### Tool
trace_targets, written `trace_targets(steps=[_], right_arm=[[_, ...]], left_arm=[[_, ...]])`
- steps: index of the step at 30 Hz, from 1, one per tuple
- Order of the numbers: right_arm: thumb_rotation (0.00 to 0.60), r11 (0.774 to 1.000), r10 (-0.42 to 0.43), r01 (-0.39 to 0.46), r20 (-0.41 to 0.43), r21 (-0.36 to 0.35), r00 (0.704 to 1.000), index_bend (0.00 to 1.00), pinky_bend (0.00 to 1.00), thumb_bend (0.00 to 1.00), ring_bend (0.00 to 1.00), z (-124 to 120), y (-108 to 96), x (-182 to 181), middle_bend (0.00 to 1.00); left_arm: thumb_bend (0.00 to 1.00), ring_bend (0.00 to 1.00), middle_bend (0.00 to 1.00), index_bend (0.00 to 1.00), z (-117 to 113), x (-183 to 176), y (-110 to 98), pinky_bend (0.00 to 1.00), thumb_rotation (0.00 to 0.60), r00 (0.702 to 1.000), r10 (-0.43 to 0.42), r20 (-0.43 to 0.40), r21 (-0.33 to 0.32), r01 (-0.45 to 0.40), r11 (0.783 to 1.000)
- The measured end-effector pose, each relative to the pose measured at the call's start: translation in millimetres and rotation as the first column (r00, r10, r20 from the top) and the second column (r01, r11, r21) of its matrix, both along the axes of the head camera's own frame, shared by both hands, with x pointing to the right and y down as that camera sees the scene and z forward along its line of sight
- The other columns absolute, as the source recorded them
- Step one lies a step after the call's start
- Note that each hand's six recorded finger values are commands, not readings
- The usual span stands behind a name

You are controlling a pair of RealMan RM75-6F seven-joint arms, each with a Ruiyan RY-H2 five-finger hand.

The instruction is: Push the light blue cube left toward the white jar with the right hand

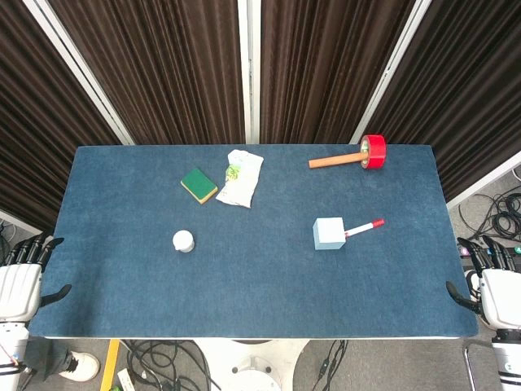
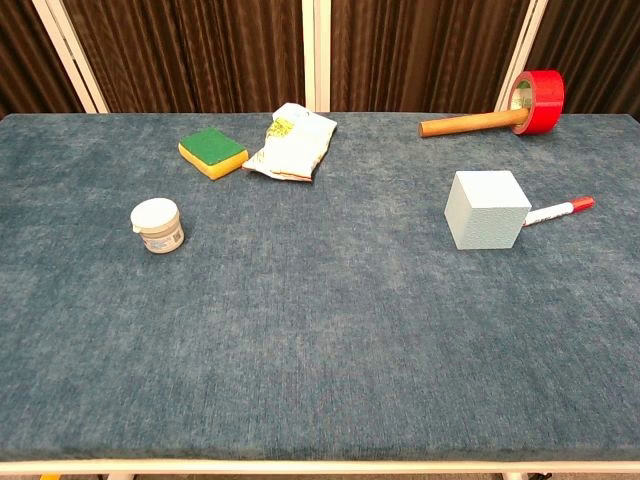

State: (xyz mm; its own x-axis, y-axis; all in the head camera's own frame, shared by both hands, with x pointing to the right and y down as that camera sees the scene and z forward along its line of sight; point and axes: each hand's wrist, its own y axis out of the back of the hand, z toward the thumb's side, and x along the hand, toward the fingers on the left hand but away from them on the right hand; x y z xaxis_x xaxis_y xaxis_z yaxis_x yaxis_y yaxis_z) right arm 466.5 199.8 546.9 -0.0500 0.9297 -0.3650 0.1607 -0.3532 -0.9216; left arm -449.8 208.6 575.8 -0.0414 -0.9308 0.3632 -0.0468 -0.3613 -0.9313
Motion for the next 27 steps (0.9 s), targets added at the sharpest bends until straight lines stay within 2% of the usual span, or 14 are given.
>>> trace_targets(steps=[10,15,22,27], right_arm=[[0.6,1.0,-0.002,0.002,0.003,0.0,1.0,0.14,0.08,0.18,0.03,0,2,1,0.21],[0.6,0.999,-0.04,0.04,-0.014,-0.02,0.999,0.14,0.09,0.18,0.03,7,-6,-3,0.25],[0.6,0.983,-0.161,0.157,-0.038,-0.094,0.986,0.25,0.15,0.19,0.06,39,-46,-22,0.34],[0.6,0.953,-0.255,0.236,-0.079,-0.189,0.964,0.29,0.15,0.2,0.07,82,-83,-38,0.35]], left_arm=[[0.09,0.16,0.22,0.26,-1,1,2,0.16,0.6,1.0,0.001,-0.002,-0.001,-0.001,1.0],[0.09,0.16,0.22,0.26,-2,1,2,0.16,0.6,1.0,0.001,0.0,0.001,-0.001,1.0],[0.09,0.16,0.22,0.26,-3,0,6,0.16,0.6,1.0,-0.008,0.007,-0.005,0.008,1.0],[0.09,0.16,0.22,0.26,-4,-3,10,0.16,0.6,1.0,-0.022,0.018,-0.012,0.022,1.0]])
